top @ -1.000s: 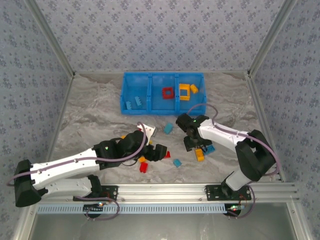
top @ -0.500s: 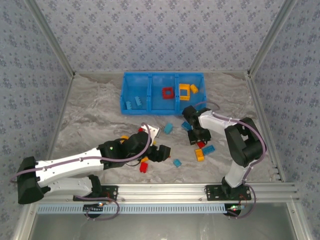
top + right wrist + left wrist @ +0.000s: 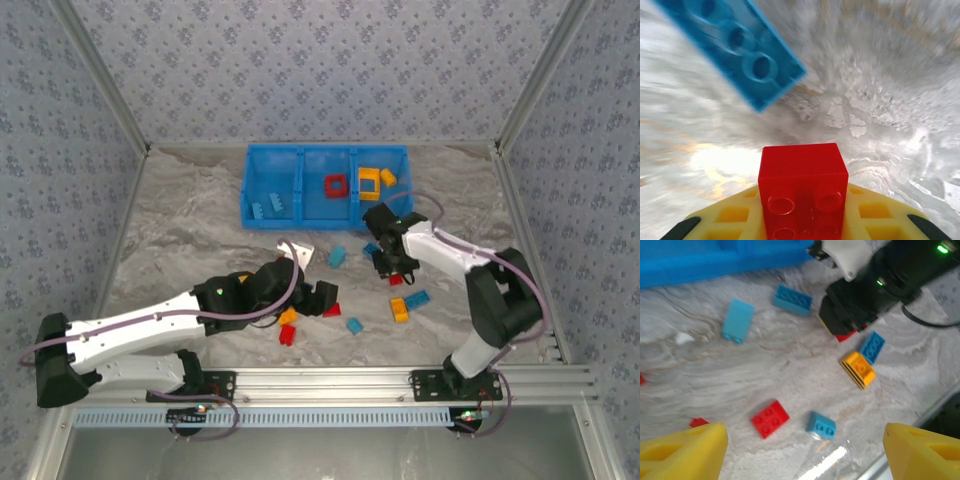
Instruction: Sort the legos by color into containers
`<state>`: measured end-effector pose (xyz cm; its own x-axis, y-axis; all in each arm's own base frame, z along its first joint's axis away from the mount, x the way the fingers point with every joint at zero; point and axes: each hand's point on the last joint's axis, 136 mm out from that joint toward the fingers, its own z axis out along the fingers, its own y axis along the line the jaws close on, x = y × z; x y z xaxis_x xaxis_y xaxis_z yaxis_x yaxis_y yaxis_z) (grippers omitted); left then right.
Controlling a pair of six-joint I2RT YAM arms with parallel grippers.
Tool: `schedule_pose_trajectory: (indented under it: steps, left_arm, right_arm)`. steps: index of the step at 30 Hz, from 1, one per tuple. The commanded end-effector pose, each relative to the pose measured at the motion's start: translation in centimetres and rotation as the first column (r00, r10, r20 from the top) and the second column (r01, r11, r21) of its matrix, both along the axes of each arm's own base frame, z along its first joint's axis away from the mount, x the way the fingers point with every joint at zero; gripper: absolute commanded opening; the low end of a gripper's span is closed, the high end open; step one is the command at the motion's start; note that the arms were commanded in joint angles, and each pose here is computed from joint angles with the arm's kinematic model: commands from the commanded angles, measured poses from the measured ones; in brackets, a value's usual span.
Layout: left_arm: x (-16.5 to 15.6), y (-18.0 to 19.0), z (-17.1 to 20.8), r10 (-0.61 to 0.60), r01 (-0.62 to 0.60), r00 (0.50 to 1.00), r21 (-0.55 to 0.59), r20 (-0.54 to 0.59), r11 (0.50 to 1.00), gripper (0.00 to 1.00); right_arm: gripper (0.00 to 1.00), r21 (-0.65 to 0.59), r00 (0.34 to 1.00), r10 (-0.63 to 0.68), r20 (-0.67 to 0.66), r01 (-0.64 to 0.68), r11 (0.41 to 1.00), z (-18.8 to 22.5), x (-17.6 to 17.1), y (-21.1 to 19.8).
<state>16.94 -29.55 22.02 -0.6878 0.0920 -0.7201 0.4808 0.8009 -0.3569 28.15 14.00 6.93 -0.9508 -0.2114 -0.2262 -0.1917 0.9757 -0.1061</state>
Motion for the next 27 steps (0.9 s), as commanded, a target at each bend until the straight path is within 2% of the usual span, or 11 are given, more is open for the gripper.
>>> schedule_pose_trajectory:
  steps: [1, 7, 11, 19, 27]
  left_arm:
    - [2.4, 3.5, 3.7, 0.161, -0.163, 0.985, 0.022, 0.065, 0.986, 0.82]
    - [6.5, 7.2, 4.2, 0.299, -0.299, 0.954, 0.028, -0.014, 0.954, 0.82]
    - [9.0, 8.5, 5.4, 0.347, -0.347, 0.938, 0.015, -0.010, 0.938, 0.82]
    - [11.2, 7.4, 6.4, 0.328, -0.328, 0.945, -0.015, 0.016, 0.945, 0.82]
    - [12.9, 6.2, 6.4, 0.316, -0.317, 0.946, 0.001, 0.068, 0.948, 0.82]
  right_arm:
    - [0.24, 0.101, 0.983, -0.003, 0.185, -0.016, 0.995, 6.2, 2.0, 3.7]
    - [0.23, 0.275, 0.950, -0.023, 0.312, -0.067, 0.959, 10.8, 7.7, 11.7]
    - [0.22, 0.303, 0.934, -0.042, 0.356, -0.072, 0.950, 11.4, 12.8, 14.9]
    - [0.21, 0.336, 0.919, -0.080, 0.387, -0.060, 0.940, 8.9, 21.7, 17.4]
    - [0.22, 0.395, 0.924, -0.081, 0.373, -0.079, 0.915, 5.6, 26.3, 18.9]
